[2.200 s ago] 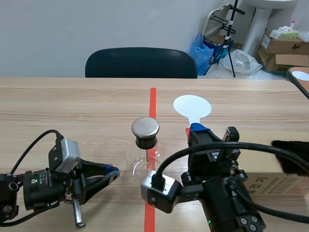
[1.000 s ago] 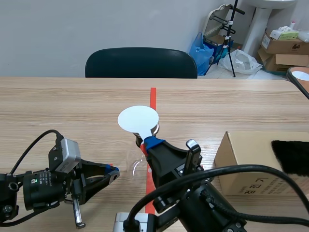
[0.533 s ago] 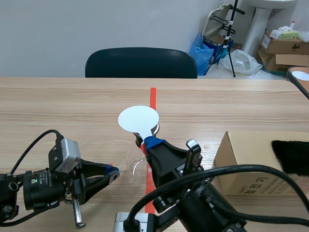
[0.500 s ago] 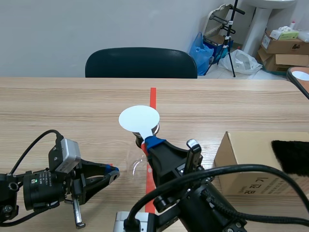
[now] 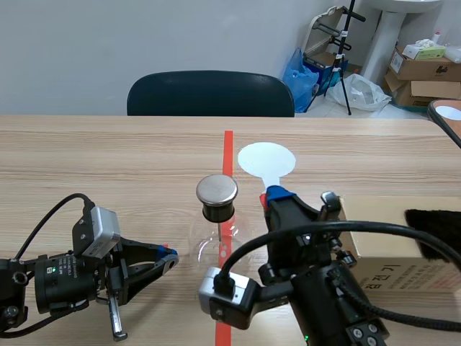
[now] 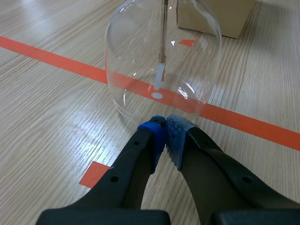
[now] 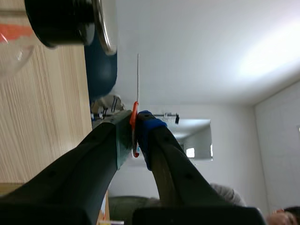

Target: Do the electroscope experiment

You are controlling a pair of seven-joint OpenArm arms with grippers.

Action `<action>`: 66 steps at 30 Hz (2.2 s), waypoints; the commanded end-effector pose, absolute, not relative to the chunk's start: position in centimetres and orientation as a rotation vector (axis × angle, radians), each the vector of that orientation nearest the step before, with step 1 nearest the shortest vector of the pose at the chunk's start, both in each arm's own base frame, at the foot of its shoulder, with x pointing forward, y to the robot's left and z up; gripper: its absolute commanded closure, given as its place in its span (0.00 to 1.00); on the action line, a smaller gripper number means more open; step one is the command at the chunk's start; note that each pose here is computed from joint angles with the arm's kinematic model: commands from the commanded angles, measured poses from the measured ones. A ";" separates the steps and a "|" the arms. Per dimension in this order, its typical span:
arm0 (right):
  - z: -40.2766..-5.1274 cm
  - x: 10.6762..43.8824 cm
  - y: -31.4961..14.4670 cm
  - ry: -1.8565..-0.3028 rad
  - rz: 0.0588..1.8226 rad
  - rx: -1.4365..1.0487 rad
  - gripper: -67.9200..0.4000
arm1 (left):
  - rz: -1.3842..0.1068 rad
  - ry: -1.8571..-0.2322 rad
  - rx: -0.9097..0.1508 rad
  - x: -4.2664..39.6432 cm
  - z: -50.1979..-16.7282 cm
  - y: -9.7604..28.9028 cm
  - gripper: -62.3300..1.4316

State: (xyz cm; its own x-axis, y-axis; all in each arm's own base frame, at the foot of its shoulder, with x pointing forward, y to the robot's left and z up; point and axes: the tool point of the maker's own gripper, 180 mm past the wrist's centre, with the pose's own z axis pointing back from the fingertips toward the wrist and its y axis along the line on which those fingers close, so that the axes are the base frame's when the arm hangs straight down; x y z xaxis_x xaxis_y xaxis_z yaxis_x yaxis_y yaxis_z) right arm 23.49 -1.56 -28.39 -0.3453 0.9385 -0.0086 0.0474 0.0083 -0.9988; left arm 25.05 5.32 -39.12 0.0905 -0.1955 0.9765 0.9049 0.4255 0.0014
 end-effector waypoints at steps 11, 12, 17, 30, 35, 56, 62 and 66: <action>-28.1 23.9 -4.9 -1.382 1.306 -1.164 0.98 | -0.937 -1.241 -0.775 25.6 -38.1 4.8 0.91; -28.1 24.0 -5.1 -1.374 1.298 -1.169 0.98 | -0.937 -1.241 -0.775 25.6 -38.1 4.8 0.91; -28.0 24.0 -5.5 -1.363 1.274 -1.183 0.98 | -0.937 -1.241 -0.775 25.6 -38.1 4.8 0.91; -28.0 24.0 -5.6 -1.360 1.270 -1.185 0.98 | -0.937 -1.241 -0.775 25.6 -38.1 4.8 0.91; -28.0 24.0 -5.6 -1.362 1.272 -1.184 0.98 | -0.937 -1.241 -0.775 25.6 -38.1 4.8 0.91; -27.5 21.3 1.8 -1.701 1.571 -0.948 0.98 | -0.938 -1.241 -0.774 25.6 -38.1 4.8 0.91; -27.6 20.6 2.8 -1.744 1.620 -0.904 0.98 | -0.938 -1.241 -0.774 25.6 -38.1 4.8 0.91; -27.7 20.3 3.1 -1.756 1.643 -0.884 0.98 | -0.938 -1.241 -0.773 25.7 -38.1 4.8 0.91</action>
